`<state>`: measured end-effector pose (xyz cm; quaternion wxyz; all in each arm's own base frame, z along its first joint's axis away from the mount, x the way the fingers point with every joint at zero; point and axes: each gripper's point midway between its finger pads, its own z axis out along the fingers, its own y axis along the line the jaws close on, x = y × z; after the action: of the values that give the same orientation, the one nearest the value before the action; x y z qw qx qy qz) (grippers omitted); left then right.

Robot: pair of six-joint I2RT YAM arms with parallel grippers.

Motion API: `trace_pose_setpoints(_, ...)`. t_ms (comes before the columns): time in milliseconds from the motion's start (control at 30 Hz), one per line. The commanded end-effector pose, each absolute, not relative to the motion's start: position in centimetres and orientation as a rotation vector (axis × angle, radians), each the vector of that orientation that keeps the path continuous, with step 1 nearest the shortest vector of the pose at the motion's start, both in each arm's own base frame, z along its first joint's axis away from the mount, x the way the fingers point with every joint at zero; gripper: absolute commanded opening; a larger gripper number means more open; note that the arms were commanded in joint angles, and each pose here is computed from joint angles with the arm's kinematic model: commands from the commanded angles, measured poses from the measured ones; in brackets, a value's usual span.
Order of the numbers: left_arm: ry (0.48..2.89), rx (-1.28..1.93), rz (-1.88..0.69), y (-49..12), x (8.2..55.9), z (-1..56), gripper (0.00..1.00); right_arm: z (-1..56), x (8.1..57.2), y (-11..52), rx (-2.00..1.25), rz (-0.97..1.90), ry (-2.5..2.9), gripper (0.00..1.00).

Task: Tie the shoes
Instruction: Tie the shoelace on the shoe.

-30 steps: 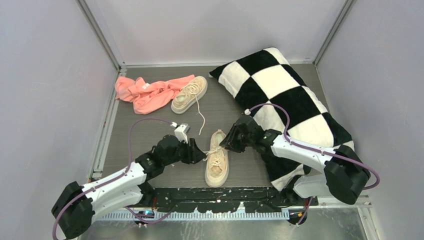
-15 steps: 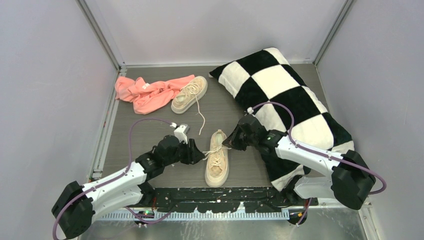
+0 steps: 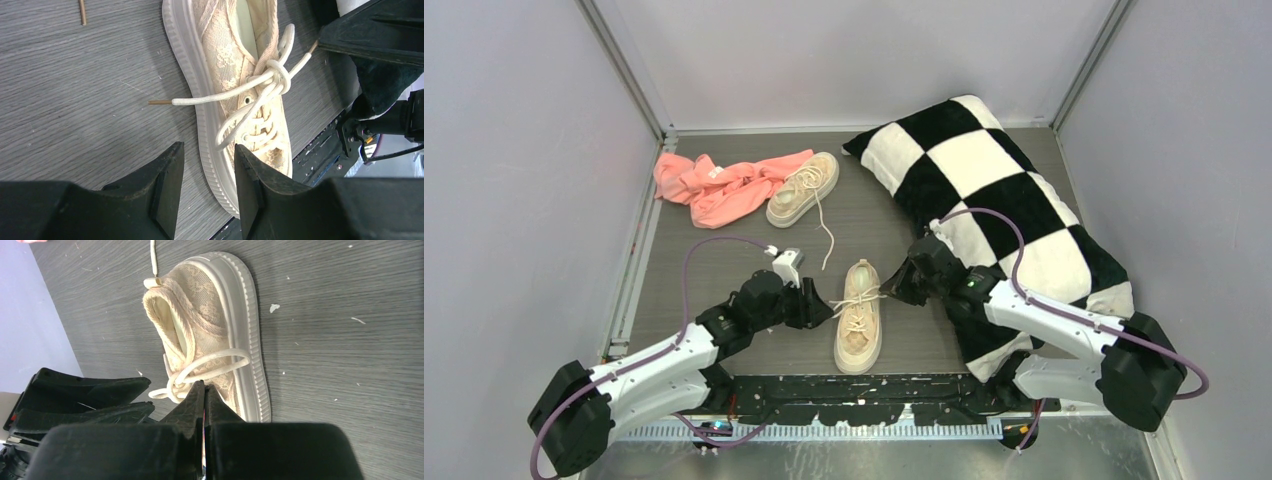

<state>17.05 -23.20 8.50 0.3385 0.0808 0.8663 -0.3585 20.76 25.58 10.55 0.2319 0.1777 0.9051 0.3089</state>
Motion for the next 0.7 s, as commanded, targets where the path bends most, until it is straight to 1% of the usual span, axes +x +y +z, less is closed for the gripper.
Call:
trace_pose_setpoints(0,2.192,0.217,-0.963,-24.2,18.1,10.7,0.43,11.2,21.0,24.2,0.503,0.803,2.433,0.01)
trace_pose_setpoints(333,2.168,0.224,-0.996,-24.8,18.3,11.7,0.44,9.9,20.3,22.1,0.527,0.713,2.44,0.01)
trace_pose_setpoints(500,2.165,0.231,-1.014,-25.0,18.1,12.1,0.44,9.6,20.9,20.5,0.545,0.645,2.427,0.01)
trace_pose_setpoints(667,2.147,0.229,-1.031,-25.0,18.0,12.6,0.44,10.0,21.2,19.5,0.551,0.636,2.408,0.0)
